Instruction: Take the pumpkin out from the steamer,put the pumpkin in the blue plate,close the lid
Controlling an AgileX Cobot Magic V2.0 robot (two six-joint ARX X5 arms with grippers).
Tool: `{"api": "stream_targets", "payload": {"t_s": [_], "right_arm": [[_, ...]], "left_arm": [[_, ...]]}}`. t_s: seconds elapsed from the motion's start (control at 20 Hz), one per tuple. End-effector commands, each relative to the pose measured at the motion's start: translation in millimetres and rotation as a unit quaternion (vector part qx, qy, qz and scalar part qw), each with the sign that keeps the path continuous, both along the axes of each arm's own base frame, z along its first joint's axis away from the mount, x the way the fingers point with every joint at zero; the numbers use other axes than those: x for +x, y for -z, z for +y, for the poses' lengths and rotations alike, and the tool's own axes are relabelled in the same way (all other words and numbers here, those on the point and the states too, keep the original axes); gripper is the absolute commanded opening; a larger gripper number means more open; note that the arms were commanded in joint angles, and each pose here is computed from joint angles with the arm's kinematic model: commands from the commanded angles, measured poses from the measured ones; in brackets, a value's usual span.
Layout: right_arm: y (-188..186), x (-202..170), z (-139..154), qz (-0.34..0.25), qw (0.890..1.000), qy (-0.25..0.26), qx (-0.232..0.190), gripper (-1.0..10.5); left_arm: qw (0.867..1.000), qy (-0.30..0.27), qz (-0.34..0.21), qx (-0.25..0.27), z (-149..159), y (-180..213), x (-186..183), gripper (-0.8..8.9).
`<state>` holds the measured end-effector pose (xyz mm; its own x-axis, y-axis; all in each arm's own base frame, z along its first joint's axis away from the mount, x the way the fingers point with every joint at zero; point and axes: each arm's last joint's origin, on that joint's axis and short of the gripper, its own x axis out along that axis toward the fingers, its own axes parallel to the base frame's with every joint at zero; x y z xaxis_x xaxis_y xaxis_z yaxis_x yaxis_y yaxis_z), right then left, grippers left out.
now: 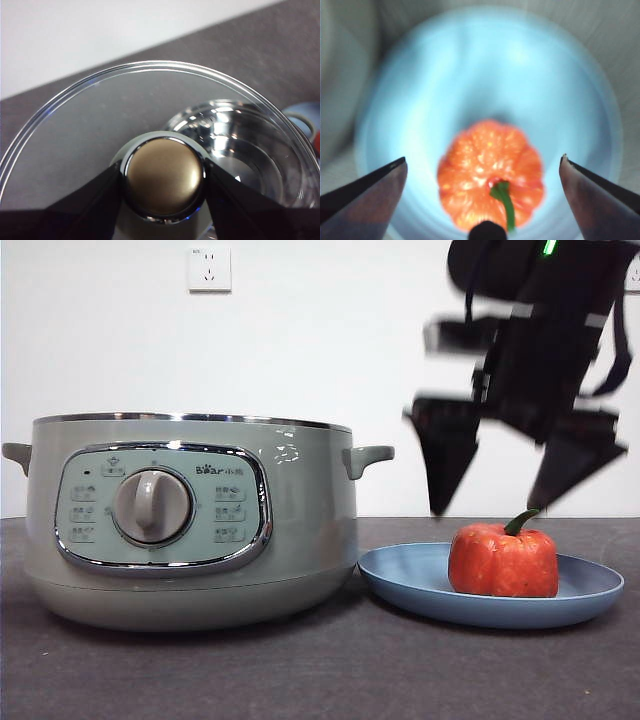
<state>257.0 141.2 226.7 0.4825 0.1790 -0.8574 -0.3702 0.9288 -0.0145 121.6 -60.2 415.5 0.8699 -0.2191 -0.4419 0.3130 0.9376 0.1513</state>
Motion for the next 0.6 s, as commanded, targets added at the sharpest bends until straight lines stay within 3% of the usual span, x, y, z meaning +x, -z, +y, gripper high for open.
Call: {"api": "stream_targets", "payload": {"t_s": [0.05,0.2,0.6], "right_arm": [[-23,-13,-7,-0.034,0.999,0.001,0.02,5.0],[-60,-36,-20,-0.094,0.994,0.001,0.053,5.0],[-116,-87,-49,-0.213,0.97,0.003,0.117,5.0]], "left_arm": [[1.0,0.021,-0.004,-0.018,-9,-3,13,-0.09],[0.998,0.048,0.041,-0.023,-27,11,40,-0.09],[0.994,0.078,0.074,-0.021,-66,39,93,-0.09]]}}
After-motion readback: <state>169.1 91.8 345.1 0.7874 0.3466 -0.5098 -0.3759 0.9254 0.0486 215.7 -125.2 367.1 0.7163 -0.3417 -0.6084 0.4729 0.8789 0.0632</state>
